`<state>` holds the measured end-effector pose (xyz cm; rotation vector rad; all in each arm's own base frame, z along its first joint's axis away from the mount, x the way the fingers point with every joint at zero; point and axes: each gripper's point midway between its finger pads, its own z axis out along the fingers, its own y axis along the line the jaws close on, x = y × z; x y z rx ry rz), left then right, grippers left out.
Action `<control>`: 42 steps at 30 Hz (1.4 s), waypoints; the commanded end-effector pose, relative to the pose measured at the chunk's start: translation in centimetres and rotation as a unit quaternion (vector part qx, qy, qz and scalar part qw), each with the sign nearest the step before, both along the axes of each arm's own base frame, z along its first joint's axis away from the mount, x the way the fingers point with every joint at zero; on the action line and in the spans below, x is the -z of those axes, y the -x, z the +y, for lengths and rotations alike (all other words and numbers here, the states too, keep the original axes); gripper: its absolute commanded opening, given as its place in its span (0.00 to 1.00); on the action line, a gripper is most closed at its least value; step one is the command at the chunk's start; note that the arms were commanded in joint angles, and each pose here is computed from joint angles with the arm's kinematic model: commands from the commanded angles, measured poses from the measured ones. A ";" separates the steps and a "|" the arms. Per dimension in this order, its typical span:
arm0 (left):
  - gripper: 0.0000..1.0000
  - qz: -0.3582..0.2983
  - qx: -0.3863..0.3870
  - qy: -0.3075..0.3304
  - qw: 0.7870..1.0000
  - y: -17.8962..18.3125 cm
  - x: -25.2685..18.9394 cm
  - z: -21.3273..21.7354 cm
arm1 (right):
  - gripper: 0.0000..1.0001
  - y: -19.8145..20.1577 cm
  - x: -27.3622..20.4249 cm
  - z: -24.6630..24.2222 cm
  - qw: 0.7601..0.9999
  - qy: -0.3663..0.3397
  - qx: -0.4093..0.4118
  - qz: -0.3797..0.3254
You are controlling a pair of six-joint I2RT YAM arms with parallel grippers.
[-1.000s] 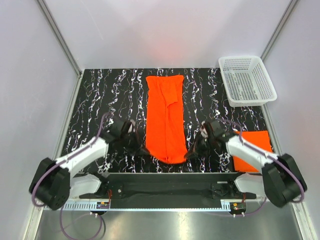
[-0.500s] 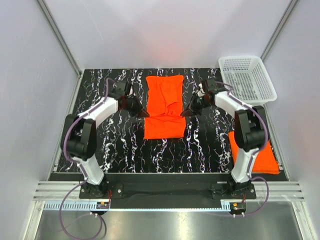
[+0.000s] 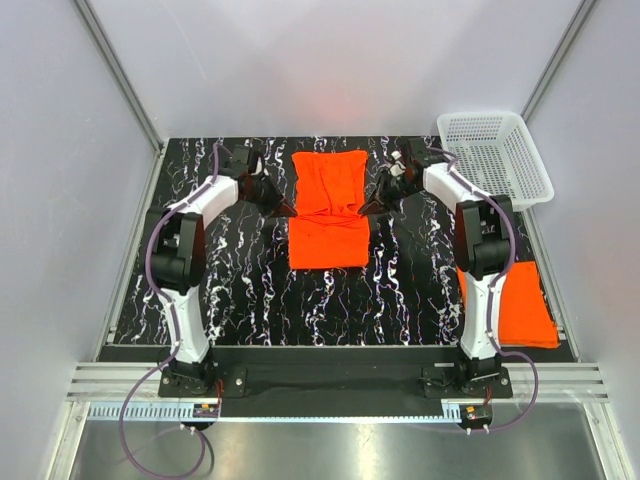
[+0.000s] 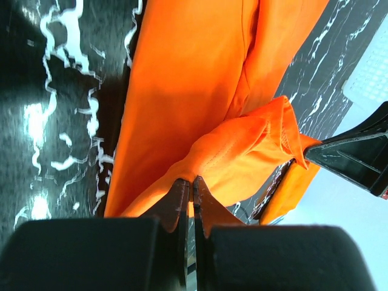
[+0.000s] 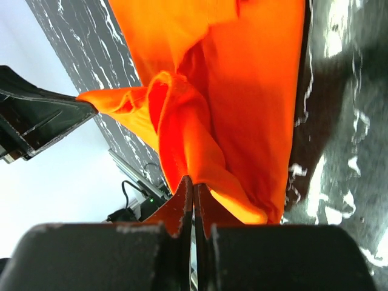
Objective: Fold and stack the t-shirts
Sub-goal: Fold the tshirt
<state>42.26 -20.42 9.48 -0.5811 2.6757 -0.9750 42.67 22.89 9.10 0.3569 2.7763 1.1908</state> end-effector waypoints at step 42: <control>0.31 -0.064 0.121 -0.056 0.989 1.9 0.0 -5.2 | 0.17 0.3 4.7 1.7 0.970 0.227 -0.029 -0.083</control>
